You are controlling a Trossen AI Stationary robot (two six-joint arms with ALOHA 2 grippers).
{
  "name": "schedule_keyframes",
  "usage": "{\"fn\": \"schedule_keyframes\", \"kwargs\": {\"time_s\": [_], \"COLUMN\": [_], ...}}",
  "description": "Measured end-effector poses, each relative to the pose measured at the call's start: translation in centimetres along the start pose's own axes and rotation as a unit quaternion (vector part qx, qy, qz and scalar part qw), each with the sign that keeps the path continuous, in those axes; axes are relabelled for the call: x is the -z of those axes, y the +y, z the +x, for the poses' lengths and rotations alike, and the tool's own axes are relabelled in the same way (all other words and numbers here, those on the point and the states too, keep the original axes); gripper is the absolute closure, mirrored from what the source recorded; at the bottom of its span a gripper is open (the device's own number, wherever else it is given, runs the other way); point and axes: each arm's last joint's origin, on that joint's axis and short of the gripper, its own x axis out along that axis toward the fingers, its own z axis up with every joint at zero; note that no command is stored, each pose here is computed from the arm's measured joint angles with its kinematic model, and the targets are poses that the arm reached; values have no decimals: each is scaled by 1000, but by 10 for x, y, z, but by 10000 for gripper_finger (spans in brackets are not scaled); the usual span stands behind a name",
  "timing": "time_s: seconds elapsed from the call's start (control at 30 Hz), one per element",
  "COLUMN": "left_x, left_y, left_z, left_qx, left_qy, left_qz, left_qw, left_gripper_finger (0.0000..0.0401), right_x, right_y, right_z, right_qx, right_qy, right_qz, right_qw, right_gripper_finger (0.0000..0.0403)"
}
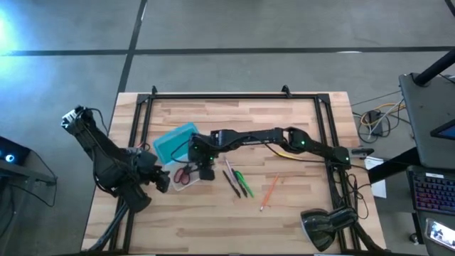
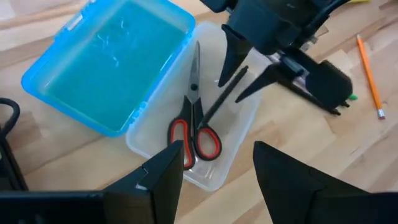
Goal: Pick & place school supplies into a supply box
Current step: Put the black pen into the blue supply box
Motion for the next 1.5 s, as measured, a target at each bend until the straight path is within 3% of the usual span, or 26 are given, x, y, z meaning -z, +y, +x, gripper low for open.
{"fn": "schedule_keyframes", "kwargs": {"time_s": [0.17,0.33,0.47,0.73,0.87,1.17,1.37,1.5], "left_x": [-2,0,3,9,11,12,12,11], "left_y": [1,3,2,-4,-3,0,0,0], "left_z": [0,3,6,11,14,17,17,17], "left_qx": [3,-2,1,3,-1,-4,-4,-3], "left_qy": [-10,-14,-14,-20,-24,-26,-26,-28], "left_qz": [1,6,2,5,7,-10,-16,-20], "left_qw": [1000,1000,1000,1000,1000,1000,1000,999], "left_gripper_finger": [224,224,224,224,224,224,224,224], "right_x": [-9,-4,23,82,88,98,100,105], "right_y": [3,-12,-41,-69,-70,-88,-83,-82], "right_z": [-31,-71,-72,-56,-51,-54,-50,-48], "right_qx": [23,74,114,109,141,147,168,135], "right_qy": [-2,32,94,175,171,164,183,180], "right_qz": [-11,-14,-5,-53,-88,-77,-105,-50], "right_qw": [1000,997,989,977,971,972,963,973], "right_gripper_finger": [205,187,188,188,188,189,226,290]}}
